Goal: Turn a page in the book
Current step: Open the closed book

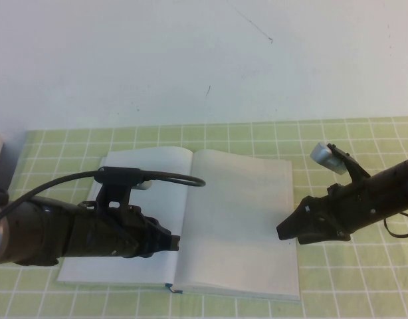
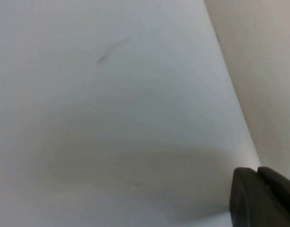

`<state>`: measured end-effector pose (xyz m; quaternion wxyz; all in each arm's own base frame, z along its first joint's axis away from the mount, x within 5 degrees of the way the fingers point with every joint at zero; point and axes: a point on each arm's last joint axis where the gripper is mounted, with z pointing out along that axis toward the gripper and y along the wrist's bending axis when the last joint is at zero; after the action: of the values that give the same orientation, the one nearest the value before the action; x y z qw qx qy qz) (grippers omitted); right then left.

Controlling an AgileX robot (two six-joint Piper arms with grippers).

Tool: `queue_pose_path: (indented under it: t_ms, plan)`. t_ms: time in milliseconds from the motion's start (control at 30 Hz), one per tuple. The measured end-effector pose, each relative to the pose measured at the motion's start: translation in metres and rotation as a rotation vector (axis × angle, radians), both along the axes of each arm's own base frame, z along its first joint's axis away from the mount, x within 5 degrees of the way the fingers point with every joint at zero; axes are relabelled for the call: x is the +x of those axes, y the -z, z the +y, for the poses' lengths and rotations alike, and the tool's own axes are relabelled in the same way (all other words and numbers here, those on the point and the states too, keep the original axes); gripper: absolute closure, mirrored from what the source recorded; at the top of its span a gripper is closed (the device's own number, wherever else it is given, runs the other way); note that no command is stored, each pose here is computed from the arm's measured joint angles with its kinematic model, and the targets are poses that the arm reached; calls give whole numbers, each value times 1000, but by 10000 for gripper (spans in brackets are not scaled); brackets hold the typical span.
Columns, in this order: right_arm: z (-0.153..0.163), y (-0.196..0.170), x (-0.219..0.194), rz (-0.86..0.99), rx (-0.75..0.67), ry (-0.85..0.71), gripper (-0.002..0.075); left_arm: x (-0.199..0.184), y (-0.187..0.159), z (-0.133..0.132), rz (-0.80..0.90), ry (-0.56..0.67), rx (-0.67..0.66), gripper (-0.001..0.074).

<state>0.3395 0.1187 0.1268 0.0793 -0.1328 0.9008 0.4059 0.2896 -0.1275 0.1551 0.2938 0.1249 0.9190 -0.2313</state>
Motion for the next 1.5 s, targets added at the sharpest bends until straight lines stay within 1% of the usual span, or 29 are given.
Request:
queue_pose_path:
  t_ms: [300,467,633,733,967,1100,1367,1500]
  plan:
    - [1,0,4,-17,24,33,239,0,0,0,0,0,0,738]
    - [4,-4,8,-60,82,61,243,0,0,0,0,0,0,738]
    - [7,-8,10,-92,131,65,267,0,0,0,0,0,0,738]
    - [7,-7,10,-101,127,57,280,0,0,0,0,0,0,738]
    - [1,1,3,-47,19,3,283,0,0,0,-1,2,1,738]
    - [-1,3,1,-23,-10,-9,284,0,0,0,-1,2,1,738]
    - [13,3,-2,-22,-14,-17,284,0,0,-1,0,3,0,738]
    - [22,-1,0,-36,49,3,284,0,0,-1,1,2,-3,738]
